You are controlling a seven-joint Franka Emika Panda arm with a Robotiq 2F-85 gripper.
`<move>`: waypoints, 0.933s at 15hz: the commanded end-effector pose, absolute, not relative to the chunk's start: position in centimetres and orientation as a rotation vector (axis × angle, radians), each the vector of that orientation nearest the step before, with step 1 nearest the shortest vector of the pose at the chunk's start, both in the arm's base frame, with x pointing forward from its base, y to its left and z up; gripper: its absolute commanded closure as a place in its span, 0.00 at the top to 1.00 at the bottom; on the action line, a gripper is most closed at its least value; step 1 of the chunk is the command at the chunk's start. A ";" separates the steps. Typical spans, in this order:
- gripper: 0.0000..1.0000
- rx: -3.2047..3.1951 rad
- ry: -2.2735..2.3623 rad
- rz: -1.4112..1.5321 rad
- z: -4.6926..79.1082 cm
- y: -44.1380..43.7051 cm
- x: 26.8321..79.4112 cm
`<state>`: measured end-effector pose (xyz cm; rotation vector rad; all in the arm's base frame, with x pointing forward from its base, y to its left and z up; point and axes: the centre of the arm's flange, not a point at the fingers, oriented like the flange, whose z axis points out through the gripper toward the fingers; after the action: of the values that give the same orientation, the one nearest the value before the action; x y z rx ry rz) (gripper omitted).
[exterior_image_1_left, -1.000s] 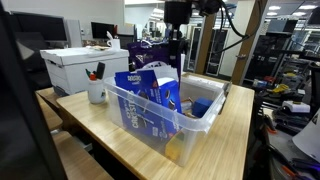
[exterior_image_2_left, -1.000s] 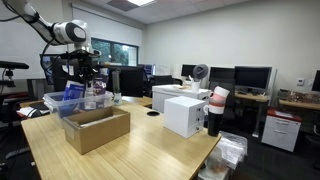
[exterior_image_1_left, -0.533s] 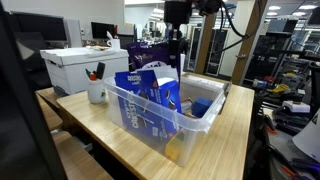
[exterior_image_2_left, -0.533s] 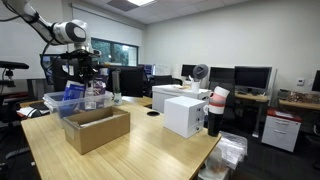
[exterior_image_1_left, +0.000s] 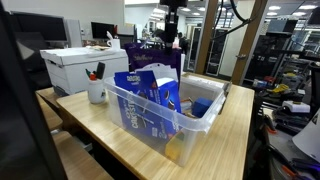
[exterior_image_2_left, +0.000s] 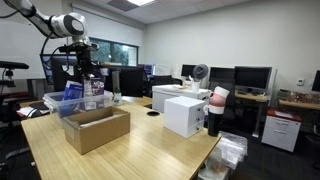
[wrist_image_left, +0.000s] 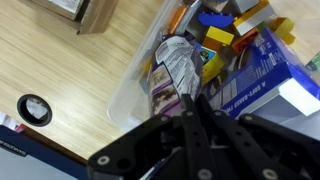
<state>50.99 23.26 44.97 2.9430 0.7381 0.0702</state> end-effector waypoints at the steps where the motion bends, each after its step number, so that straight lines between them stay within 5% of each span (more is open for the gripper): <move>1: 0.27 2.924 0.745 0.067 46.3 23.4 50.6; 2: 0.05 2.909 0.749 0.085 46.6 23.4 50.6; 14: 0.03 2.895 0.796 0.237 52.8 24.7 49.2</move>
<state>49.90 24.83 52.09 2.9166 0.7742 0.2611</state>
